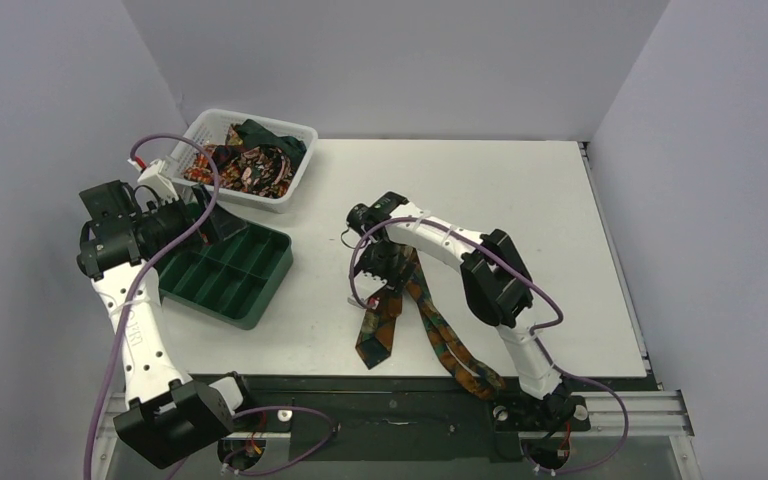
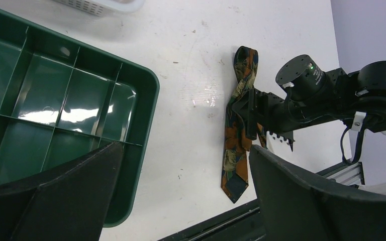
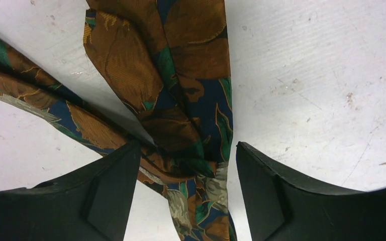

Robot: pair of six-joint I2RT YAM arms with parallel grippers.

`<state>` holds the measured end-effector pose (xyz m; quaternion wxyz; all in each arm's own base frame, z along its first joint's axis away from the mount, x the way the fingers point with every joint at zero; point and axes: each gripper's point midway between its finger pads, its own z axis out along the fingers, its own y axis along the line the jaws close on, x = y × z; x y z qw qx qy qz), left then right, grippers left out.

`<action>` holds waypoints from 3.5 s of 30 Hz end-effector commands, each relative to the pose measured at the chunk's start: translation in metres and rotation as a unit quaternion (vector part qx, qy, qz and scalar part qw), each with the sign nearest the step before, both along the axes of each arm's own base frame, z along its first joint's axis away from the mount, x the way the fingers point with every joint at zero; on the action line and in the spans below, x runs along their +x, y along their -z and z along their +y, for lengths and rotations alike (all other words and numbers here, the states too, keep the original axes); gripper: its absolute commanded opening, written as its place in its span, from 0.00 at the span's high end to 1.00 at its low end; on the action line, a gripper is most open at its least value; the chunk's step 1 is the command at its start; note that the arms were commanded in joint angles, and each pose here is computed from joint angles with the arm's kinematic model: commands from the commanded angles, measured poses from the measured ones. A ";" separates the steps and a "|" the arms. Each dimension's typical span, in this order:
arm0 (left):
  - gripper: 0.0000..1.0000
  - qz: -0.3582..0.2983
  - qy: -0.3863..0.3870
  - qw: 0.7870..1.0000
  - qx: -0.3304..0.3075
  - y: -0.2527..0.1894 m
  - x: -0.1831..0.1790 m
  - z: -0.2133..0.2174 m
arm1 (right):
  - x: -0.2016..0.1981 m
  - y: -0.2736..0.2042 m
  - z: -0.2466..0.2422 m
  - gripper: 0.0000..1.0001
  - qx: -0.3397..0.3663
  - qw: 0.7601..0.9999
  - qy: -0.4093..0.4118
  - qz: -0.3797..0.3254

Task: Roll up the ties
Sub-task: Pick up the tie at the center of the board, then flatten out the tie at the center of the board.

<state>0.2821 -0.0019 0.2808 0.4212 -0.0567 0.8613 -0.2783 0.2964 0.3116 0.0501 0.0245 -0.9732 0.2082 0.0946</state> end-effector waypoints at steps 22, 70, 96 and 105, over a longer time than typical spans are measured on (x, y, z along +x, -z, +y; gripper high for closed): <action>0.03 0.002 -0.043 0.998 0.047 -0.009 -0.005 0.016 | -0.009 0.058 -0.017 0.82 -0.110 0.988 -0.111 -0.007; 0.03 -0.295 0.124 0.940 0.122 -0.064 0.052 -0.080 | 0.048 -0.636 -0.115 1.00 0.848 0.162 0.477 0.162; 0.03 -0.517 0.375 0.749 0.177 -0.040 -0.028 -0.234 | -0.038 -0.685 -0.081 1.00 0.860 0.176 0.406 0.255; 0.03 -0.560 0.441 0.659 0.241 -0.016 -0.006 -0.234 | -0.043 -0.689 -0.064 1.00 0.864 0.215 0.372 0.261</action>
